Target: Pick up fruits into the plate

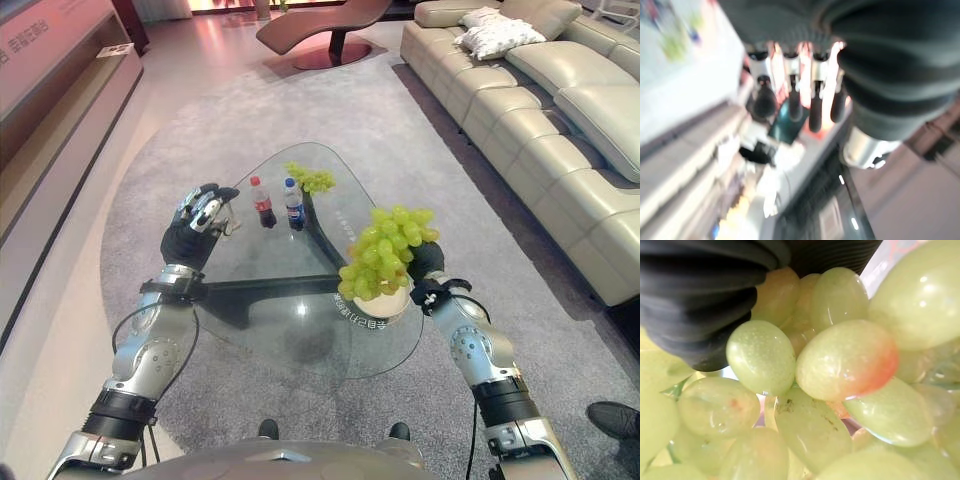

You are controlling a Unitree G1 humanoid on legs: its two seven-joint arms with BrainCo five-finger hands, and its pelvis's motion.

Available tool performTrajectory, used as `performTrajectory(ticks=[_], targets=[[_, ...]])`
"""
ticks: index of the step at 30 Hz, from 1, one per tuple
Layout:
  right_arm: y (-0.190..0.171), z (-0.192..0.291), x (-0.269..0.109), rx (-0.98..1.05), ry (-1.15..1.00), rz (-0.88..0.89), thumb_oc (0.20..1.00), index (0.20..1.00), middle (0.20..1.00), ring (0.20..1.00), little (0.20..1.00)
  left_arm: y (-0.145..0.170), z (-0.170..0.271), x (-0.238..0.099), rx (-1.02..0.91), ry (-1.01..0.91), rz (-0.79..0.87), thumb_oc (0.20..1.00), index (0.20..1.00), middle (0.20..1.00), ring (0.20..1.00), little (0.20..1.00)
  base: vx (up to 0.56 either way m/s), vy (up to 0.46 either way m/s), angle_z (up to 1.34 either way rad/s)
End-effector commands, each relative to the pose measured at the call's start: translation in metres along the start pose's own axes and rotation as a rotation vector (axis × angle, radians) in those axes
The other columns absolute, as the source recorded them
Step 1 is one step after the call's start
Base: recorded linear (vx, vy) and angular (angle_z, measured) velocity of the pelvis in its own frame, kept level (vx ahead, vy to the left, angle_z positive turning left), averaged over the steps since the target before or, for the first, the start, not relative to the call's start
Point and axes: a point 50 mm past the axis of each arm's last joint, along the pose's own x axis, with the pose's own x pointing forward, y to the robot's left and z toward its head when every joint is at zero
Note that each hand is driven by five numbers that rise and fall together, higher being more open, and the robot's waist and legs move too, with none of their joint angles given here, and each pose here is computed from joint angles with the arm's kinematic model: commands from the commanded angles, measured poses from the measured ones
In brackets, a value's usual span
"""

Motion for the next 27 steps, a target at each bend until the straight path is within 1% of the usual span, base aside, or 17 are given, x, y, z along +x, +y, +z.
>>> performTrajectory(ticks=[1, 7, 10, 13, 18, 19, 21, 24, 25, 27], targets=[[0.006, 0.039, 0.007, 0.008, -0.197, 0.031, 0.2, 0.2, 0.2, 0.2, 0.2, 0.012, 0.02, 0.006, 0.104, -0.093, 0.033, 0.2, 0.2, 0.2, 0.2, 0.2, -0.03, 0.006, 0.06], [-0.024, 0.034, 0.008, -0.029, -0.158, -0.106, 0.2, 0.2, 0.2, 0.2, 0.2, 0.043, -0.012, -0.009, 0.135, 0.038, 0.195, 0.2, 0.2, 0.2, 0.2, 0.2, -0.05, 0.001, 0.09], [-0.029, 0.036, 0.011, -0.056, -0.15, -0.142, 0.2, 0.2, 0.2, 0.2, 0.2, 0.05, -0.021, -0.011, 0.15, 0.083, 0.237, 0.2, 0.2, 0.2, 0.2, 0.2, -0.1, -0.005, 0.05], [-0.04, 0.046, 0.022, -0.136, -0.151, -0.211, 0.2, 0.2, 0.2, 0.2, 0.2, 0.067, -0.042, -0.018, 0.182, 0.185, 0.334, 0.2, 0.2, 0.2, 0.2, 0.2, -0.17, -0.012, 0.06], [-0.044, 0.063, 0.035, -0.252, -0.162, -0.276, 0.2, 0.2, 0.2, 0.2, 0.2, 0.087, -0.066, -0.032, 0.228, 0.323, 0.45, 0.2, 0.2, 0.2, 0.2, 0.2, -0.12, 0.005, 0.1], [-0.045, 0.067, 0.037, -0.282, -0.162, -0.292, 0.2, 0.2, 0.2, 0.2, 0.2, 0.093, -0.073, -0.039, 0.241, 0.366, 0.482, 0.438, 0.438, 0.438, 0.438, 0.438, -0.09, 0.033, 0.07], [-0.049, 0.076, 0.038, -0.33, -0.174, -0.321, 0.2, 0.2, 0.2, 0.2, 0.2, 0.101, -0.082, -0.052, 0.274, 0.437, 0.528, 1.0, 1.0, 1.0, 1.0, 1.0, -0.08, 0.039, 0.05], [-0.054, 0.091, 0.04, -0.411, -0.188, -0.371, 0.2, 0.2, 0.2, 0.2, 0.2, 0.114, -0.092, -0.072, 0.298, 0.527, 0.575, 1.0, 1.0, 1.0, 1.0, 1.0, -0.06, 0.028, 0.06], [-0.055, 0.093, 0.04, -0.415, -0.192, -0.375, 0.2, 0.2, 0.2, 0.2, 0.2, 0.115, -0.092, -0.073, 0.299, 0.531, 0.577, 1.0, 1.0, 1.0, 1.0, 1.0, -0.09, 0.031, 0.06], [-0.059, 0.11, 0.041, -0.478, -0.207, -0.414, 0.2, 0.2, 0.2, 0.2, 0.2, 0.122, -0.099, -0.087, 0.318, 0.594, 0.603, 1.0, 1.0, 1.0, 1.0, 1.0, -0.1, 0.036, 0.03]])
